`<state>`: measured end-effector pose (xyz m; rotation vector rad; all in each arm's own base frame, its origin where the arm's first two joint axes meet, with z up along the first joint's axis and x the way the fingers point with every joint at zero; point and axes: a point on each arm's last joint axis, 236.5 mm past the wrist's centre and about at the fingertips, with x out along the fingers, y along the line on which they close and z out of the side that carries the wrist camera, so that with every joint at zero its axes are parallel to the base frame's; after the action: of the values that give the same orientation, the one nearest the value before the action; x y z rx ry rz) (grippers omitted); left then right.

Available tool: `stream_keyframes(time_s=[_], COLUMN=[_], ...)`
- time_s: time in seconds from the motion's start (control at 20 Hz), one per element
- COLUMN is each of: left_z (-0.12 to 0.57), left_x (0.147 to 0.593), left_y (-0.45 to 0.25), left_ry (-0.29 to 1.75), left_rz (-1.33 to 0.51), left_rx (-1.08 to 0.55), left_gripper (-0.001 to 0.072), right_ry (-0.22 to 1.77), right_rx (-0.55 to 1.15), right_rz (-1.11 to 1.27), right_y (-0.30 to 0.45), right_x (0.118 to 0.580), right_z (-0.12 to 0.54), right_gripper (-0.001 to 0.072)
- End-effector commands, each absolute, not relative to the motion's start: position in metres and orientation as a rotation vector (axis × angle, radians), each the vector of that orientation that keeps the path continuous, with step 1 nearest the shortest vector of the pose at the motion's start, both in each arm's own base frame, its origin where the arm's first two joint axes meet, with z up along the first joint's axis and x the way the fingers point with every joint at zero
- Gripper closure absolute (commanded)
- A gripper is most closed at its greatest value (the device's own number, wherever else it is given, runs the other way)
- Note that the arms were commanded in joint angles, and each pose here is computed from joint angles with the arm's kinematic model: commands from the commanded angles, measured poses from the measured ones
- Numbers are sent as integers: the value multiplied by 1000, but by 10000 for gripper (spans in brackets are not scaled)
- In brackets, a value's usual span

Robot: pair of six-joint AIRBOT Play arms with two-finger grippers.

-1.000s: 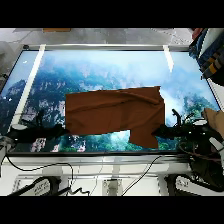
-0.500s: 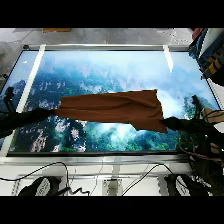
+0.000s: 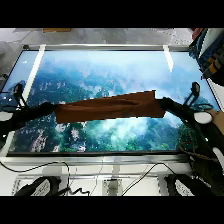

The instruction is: Fold the clothes and pants, and hang the long-sleeved shirts on hangers.

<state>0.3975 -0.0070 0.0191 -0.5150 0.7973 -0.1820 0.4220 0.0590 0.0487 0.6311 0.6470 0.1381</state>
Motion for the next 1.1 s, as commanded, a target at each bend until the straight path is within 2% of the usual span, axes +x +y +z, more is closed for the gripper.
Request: stream_keyframes(time_s=[0.0, 0.25, 0.55, 0.6, 0.65, 0.7, 0.75, 0.8, 0.95, 1.05], left_z=[-15, -46, -74, -71, -66, -61, -56, -51, -40, -45], left_x=[426, 443, 453, 457, 460, 464, 466, 465, 452, 433], left_y=[20, 22, -8, -8, -8, -8, -7, -5, 9, 25], left_ry=[772, 766, 803, 793, 784, 774, 764, 755, 784, 855], left_rz=[4, 92, 91, 88, 81, 66, 57, 44, -1, 4], left_rx=[-617, -764, -718, -712, -703, -683, -669, -648, -534, -588], left_gripper=[689, 688, 688, 666, 532, 255, 45, 13, 20, 20], right_ry=[627, 699, 687, 691, 699, 711, 724, 736, 760, 767], right_rx=[621, 632, 612, 612, 609, 606, 606, 608, 613, 611], right_rz=[54, 44, -11, -8, 0, 10, 21, 32, 52, 58], right_y=[50, 51, 38, 38, 40, 43, 46, 49, 54, 56], right_x=[484, 532, 541, 540, 539, 537, 535, 533, 529, 528], right_z=[25, -18, -35, -36, -37, -38, -39, -40, -42, -43], right_gripper=[702, 702, 695, 570, 269, -5, 20, 19, 26, 26])
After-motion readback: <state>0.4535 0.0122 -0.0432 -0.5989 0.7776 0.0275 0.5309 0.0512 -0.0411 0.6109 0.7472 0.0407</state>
